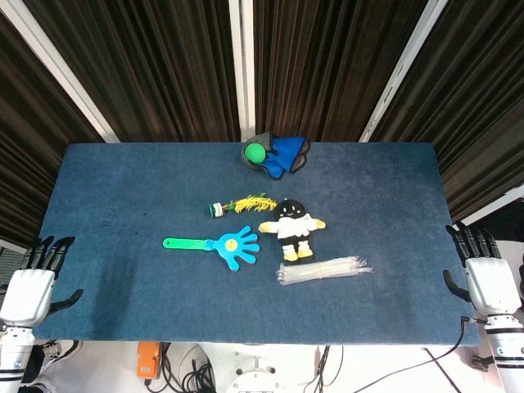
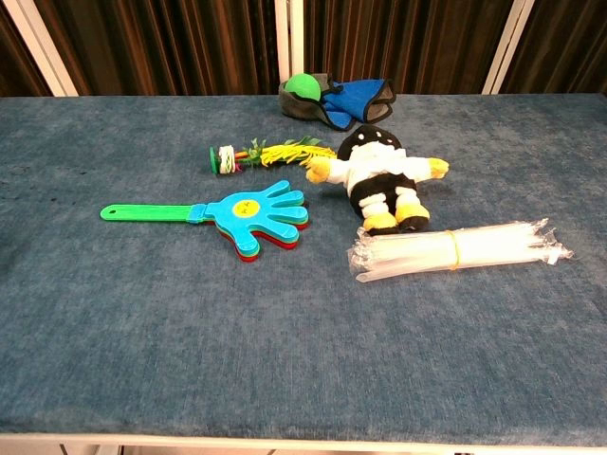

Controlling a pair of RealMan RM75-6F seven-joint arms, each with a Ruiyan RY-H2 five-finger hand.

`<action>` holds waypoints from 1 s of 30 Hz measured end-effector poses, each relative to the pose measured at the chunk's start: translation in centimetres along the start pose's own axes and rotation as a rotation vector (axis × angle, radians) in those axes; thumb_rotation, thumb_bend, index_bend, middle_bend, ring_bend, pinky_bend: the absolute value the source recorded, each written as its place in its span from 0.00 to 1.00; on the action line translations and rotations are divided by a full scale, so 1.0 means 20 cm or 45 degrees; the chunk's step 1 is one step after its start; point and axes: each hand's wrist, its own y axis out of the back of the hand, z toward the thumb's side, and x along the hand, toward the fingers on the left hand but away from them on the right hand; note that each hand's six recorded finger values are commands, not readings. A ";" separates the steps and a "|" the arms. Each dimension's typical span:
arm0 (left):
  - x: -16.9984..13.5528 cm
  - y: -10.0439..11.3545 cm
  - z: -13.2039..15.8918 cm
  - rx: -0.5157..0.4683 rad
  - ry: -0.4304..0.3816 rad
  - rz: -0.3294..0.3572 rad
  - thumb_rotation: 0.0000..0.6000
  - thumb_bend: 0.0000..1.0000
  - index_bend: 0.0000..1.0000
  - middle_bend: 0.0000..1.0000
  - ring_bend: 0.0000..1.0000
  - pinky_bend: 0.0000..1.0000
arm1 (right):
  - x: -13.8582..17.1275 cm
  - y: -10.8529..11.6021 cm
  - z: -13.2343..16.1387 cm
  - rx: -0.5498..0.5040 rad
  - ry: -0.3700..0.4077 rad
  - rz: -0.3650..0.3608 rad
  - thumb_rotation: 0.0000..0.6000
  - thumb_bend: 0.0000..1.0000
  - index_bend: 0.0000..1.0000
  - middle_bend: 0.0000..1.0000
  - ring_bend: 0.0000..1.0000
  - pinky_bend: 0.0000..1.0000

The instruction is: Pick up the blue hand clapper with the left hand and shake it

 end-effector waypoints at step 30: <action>0.39 -0.17 0.32 -0.231 -0.220 -0.205 1.00 0.19 0.22 0.24 0.11 0.15 | -0.03 0.04 0.03 0.025 0.006 -0.013 1.00 0.32 0.00 0.00 0.00 0.00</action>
